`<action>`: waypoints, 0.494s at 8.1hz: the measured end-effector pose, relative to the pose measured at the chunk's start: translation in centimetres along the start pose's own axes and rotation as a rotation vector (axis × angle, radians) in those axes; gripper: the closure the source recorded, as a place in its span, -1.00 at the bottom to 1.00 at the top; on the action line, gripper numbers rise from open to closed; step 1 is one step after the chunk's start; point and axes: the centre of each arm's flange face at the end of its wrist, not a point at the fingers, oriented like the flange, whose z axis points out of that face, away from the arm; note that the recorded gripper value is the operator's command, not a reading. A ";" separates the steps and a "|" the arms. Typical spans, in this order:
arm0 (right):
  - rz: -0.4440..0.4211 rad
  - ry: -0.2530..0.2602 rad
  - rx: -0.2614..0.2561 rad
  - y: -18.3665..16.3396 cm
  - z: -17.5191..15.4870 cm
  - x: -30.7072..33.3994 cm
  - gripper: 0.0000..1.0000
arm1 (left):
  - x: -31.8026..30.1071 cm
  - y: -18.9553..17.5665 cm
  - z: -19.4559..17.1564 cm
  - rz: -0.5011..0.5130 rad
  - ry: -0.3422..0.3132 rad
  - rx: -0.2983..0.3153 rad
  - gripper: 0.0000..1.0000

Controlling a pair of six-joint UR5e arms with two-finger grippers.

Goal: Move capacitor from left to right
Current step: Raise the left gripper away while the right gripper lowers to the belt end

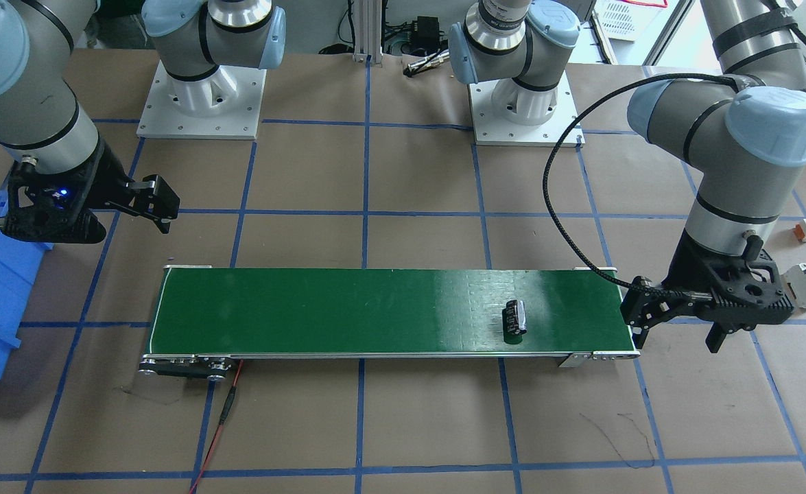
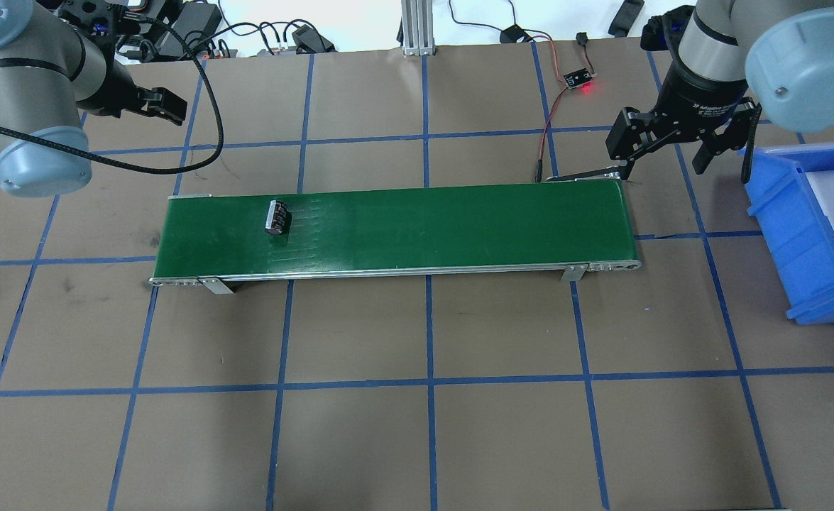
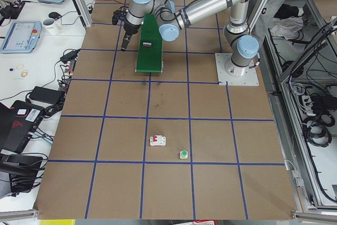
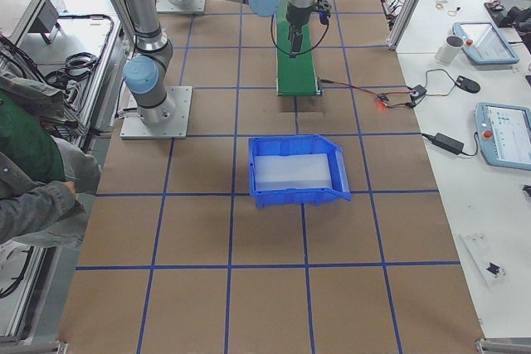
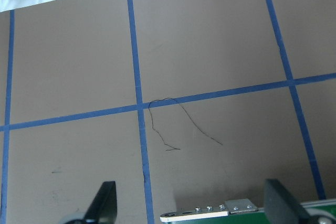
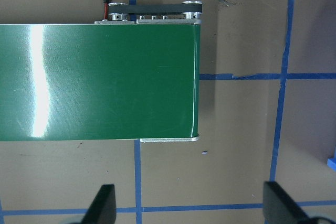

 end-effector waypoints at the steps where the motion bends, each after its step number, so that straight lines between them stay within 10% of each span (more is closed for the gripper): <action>1: -0.001 0.001 -0.003 0.0 0.1 0.0 -0.98 | 0.0 0.0 -0.5 0.000 -0.002 0.006 -1.00; 4: -0.004 0.000 -0.012 0.0 1.4 -0.1 -1.00 | 0.0 -0.1 -1.9 -0.008 -0.005 0.025 -1.00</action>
